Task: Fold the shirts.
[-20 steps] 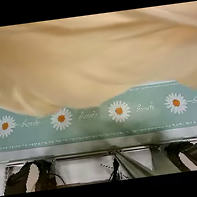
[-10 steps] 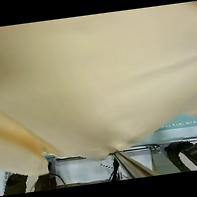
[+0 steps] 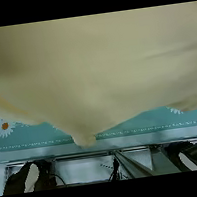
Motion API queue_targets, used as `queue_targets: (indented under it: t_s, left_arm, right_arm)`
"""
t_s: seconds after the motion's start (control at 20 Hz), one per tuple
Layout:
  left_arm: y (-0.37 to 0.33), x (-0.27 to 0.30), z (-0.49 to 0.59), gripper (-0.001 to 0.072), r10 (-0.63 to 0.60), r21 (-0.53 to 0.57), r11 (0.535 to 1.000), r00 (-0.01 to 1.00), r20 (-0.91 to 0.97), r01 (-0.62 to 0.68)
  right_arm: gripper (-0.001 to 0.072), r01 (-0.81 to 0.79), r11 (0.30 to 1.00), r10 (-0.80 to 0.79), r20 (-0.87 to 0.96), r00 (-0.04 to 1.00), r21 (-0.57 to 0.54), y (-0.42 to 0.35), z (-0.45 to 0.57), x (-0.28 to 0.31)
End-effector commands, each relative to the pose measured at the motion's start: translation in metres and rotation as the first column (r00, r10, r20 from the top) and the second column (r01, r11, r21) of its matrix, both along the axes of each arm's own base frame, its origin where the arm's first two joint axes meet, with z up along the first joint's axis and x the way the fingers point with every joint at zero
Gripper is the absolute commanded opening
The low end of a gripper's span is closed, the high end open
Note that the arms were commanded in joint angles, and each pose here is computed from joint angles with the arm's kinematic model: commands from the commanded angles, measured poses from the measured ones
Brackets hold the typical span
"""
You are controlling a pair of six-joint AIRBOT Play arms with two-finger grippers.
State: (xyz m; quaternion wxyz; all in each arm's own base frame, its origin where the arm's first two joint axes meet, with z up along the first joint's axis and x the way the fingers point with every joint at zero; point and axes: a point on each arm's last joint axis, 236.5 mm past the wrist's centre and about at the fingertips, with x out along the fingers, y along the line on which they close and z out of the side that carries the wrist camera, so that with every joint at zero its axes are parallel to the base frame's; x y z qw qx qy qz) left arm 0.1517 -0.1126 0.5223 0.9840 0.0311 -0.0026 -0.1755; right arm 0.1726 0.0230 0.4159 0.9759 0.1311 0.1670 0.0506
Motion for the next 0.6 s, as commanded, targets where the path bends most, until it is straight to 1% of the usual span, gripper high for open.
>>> queue_targets:
  t_s: [0.0, 0.05, 0.15, 0.25, 0.3, 0.45, 0.55]
  left_arm:
    - [0.021, 0.030, -0.049, 0.0018, 0.031, 0.014, 1.000, 0.975, -0.221, -0.028]
    - [0.028, 0.046, -0.060, 0.0018, 0.020, -0.008, 1.000, 0.962, -0.272, -0.023]
    - [0.039, 0.087, -0.086, 0.0018, -0.033, -0.077, 0.997, 0.926, -0.377, 0.004]
    - [0.039, 0.127, -0.105, 0.0019, -0.150, -0.171, 0.982, 0.885, -0.442, 0.081]
    - [0.039, 0.147, -0.112, 0.0018, -0.196, -0.215, 0.971, 0.867, -0.459, 0.106]
    - [0.024, 0.209, -0.144, 0.0019, -0.300, -0.269, 0.945, 0.811, -0.502, 0.184]
    - [0.008, 0.252, -0.175, 0.0019, -0.329, -0.290, 0.937, 0.775, -0.540, 0.196]
  right_arm:
    - [0.0026, 0.057, 0.980, -0.121, -0.334, 0.935, -0.193, -0.031, -0.072, 0.001]
    - [0.0026, 0.028, 0.964, -0.141, -0.417, 0.898, -0.266, -0.036, -0.089, 0.009]
    - [0.0025, -0.049, 0.934, -0.138, -0.485, 0.863, -0.353, -0.032, -0.108, 0.047]
    - [0.0024, -0.122, 0.902, -0.144, -0.555, 0.819, -0.414, -0.027, -0.133, 0.093]
    - [0.0024, -0.160, 0.888, -0.137, -0.580, 0.803, -0.432, -0.021, -0.147, 0.119]
    - [0.0024, -0.209, 0.868, -0.118, -0.596, 0.794, -0.450, -0.005, -0.184, 0.190]
    - [0.0024, -0.231, 0.864, -0.088, -0.586, 0.805, -0.447, 0.009, -0.207, 0.232]
